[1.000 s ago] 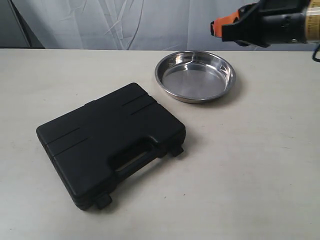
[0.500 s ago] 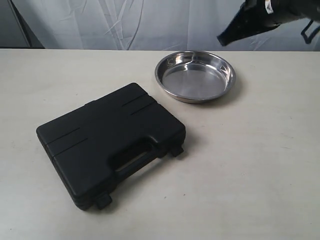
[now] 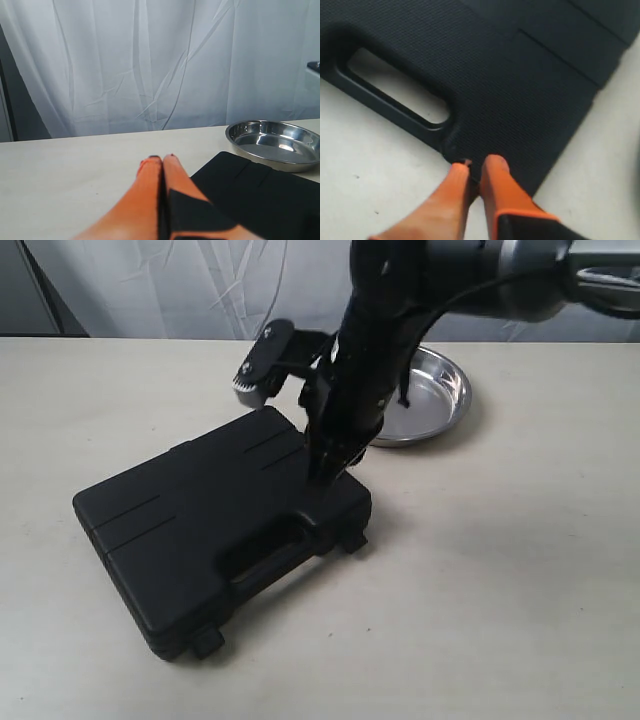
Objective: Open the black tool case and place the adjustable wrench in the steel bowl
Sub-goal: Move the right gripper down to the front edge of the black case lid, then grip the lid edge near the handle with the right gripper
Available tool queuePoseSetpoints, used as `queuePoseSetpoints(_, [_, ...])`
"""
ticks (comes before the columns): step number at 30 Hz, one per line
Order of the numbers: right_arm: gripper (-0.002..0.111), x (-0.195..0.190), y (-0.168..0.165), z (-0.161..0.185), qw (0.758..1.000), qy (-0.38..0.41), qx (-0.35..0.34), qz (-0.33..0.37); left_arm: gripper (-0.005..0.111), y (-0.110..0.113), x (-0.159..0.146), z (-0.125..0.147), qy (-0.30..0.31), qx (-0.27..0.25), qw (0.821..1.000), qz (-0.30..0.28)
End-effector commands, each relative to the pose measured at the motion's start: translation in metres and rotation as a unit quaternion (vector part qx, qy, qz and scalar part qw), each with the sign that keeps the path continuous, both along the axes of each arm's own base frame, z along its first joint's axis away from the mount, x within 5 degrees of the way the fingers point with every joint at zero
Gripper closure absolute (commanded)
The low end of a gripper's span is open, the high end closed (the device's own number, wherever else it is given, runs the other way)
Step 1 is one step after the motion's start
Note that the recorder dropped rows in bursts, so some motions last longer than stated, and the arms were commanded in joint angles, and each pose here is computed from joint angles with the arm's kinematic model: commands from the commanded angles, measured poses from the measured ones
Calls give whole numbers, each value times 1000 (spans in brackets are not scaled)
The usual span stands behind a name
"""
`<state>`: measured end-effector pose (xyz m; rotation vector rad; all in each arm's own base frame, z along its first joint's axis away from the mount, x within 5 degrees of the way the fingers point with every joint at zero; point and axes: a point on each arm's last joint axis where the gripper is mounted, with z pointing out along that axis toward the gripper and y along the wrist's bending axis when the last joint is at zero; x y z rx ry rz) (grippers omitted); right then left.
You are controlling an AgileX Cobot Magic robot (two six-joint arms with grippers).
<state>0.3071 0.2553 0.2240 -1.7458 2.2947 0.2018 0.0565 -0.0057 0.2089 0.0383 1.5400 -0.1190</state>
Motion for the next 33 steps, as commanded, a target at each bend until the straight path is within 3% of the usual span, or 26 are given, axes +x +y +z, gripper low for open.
queuePoseSetpoints(1, [69,-14,24,-24,999,18,-20,40,107,0,0,0,-2,-2,1000,-2])
queuePoseSetpoints(3, [64,-19,31,-32,998,23,-28,53,107,0,0,0,-2,-2,1000,-2])
queuePoseSetpoints(14, [64,-44,60,-55,993,33,-50,104,107,0,0,0,-2,-2,1000,-2])
queuePoseSetpoints(24, [64,-48,65,-63,988,23,-64,139,107,0,0,0,-2,-2,1000,-2])
queuePoseSetpoints(33, [66,-41,66,-92,983,15,-94,155,107,0,0,0,-3,-2,1000,-2])
